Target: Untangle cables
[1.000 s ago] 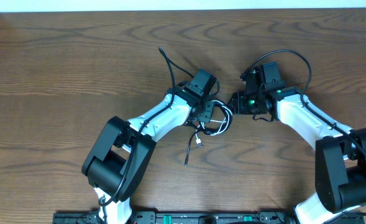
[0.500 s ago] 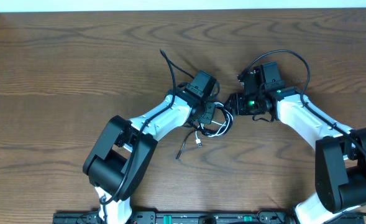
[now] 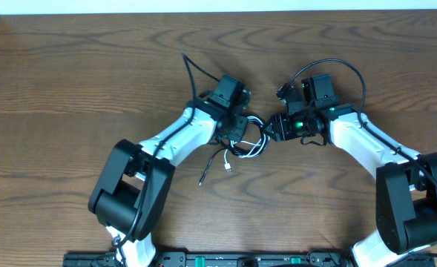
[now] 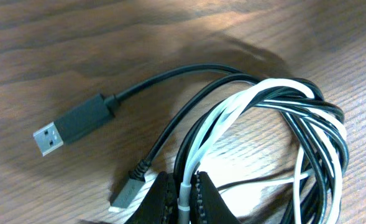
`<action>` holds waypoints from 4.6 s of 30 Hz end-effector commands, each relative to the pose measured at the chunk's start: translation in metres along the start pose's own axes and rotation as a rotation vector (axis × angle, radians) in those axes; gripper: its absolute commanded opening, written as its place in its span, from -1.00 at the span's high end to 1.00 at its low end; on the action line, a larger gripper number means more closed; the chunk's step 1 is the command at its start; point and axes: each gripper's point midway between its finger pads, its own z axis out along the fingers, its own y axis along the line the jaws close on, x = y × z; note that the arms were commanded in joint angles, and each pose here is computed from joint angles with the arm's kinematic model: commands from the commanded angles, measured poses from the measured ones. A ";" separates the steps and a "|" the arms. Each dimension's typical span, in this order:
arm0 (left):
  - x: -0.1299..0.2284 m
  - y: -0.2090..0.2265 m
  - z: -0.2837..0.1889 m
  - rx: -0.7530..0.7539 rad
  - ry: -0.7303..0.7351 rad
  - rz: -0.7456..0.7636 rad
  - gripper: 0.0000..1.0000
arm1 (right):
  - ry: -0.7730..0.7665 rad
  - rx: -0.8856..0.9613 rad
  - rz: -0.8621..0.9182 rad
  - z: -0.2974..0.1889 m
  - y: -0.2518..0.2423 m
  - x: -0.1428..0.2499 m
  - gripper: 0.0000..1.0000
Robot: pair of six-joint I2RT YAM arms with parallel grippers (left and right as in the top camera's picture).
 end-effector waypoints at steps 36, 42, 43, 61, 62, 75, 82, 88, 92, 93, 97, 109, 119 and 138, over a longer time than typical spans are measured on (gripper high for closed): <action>-0.029 0.086 -0.043 0.196 -0.068 -0.726 0.85 | -0.029 -0.442 0.009 0.002 0.117 -0.016 -0.02; -0.023 0.099 -0.040 0.116 -0.060 -0.870 0.85 | -0.012 -0.341 0.008 0.023 0.131 -0.004 0.02; -0.022 0.100 -0.040 0.105 -0.059 -0.886 0.85 | -0.010 -0.326 0.013 0.025 0.131 -0.003 0.02; -0.018 0.106 -0.040 0.070 -0.055 -0.956 0.85 | 0.015 -0.014 -0.083 0.068 0.151 0.046 0.00; -0.017 0.106 -0.039 0.069 -0.052 -0.970 0.85 | 0.012 0.000 -0.090 0.071 0.150 0.048 0.00; -0.016 0.105 -0.039 0.069 -0.048 -0.987 0.85 | 0.000 0.007 -0.079 0.092 0.146 0.048 0.42; -0.015 0.105 -0.039 0.066 -0.047 -0.905 0.85 | -0.045 -0.030 -0.035 0.084 0.143 0.027 0.98; -0.017 0.092 -0.040 0.136 -0.041 -0.650 0.85 | -0.118 -0.216 -0.014 0.057 0.152 -0.012 0.98; -0.020 0.074 -0.044 0.240 -0.039 -0.502 0.85 | -0.169 -0.222 0.014 0.050 0.141 -0.029 0.98; -0.020 0.074 -0.044 0.240 -0.040 -0.494 0.85 | -0.178 -0.223 0.022 0.049 0.139 -0.033 0.98; -0.022 0.064 -0.047 0.300 -0.047 -0.422 0.85 | -0.231 -0.202 0.055 0.044 0.128 -0.048 0.98; -0.026 0.060 -0.048 0.331 -0.060 -0.403 0.85 | 0.025 -0.165 0.131 0.057 0.126 0.016 0.43; -0.031 0.060 -0.049 0.341 -0.049 -0.593 0.85 | 0.048 -0.079 -0.024 0.074 0.149 0.045 0.08; -0.031 0.062 -0.048 0.332 -0.050 -0.589 0.85 | 0.028 0.012 -0.022 0.076 0.136 0.046 0.98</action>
